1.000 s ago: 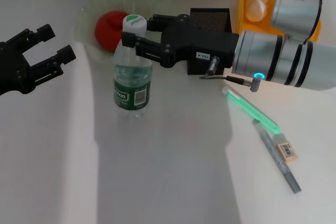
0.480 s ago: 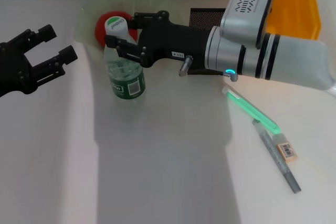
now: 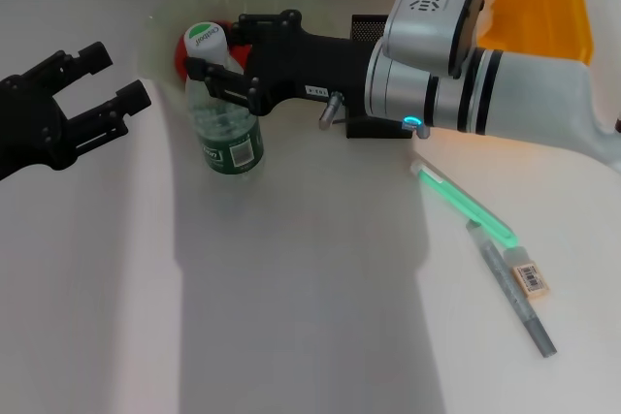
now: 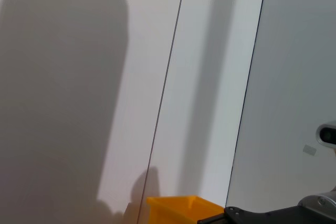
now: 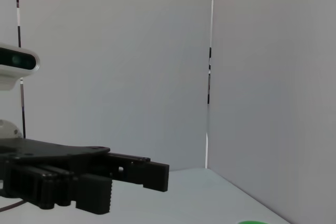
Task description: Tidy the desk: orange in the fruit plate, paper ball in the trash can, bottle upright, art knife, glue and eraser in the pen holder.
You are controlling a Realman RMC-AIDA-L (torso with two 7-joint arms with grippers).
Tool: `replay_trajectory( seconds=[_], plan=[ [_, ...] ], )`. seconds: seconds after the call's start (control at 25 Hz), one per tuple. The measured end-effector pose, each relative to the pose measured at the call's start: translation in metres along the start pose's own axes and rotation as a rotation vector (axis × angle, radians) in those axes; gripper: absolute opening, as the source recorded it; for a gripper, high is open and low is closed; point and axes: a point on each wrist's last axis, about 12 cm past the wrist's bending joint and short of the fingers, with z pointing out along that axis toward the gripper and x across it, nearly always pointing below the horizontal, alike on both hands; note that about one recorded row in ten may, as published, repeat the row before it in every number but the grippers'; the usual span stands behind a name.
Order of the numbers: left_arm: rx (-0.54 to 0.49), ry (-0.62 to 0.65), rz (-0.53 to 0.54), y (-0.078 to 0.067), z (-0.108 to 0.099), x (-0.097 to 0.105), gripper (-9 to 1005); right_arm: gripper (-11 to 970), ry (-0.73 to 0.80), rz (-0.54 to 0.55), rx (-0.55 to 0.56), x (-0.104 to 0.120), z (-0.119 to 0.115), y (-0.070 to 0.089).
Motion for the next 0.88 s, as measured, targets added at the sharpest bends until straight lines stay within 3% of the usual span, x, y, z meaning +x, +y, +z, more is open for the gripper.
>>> replay_trajectory(
  seconds=[0.88],
  plan=[
    [0.007,-0.01,0.011,0.0014,0.0042,-0.0032,795,553,-0.057,0.084,0.008,-0.0023,-0.0092,0.0055]
  ],
)
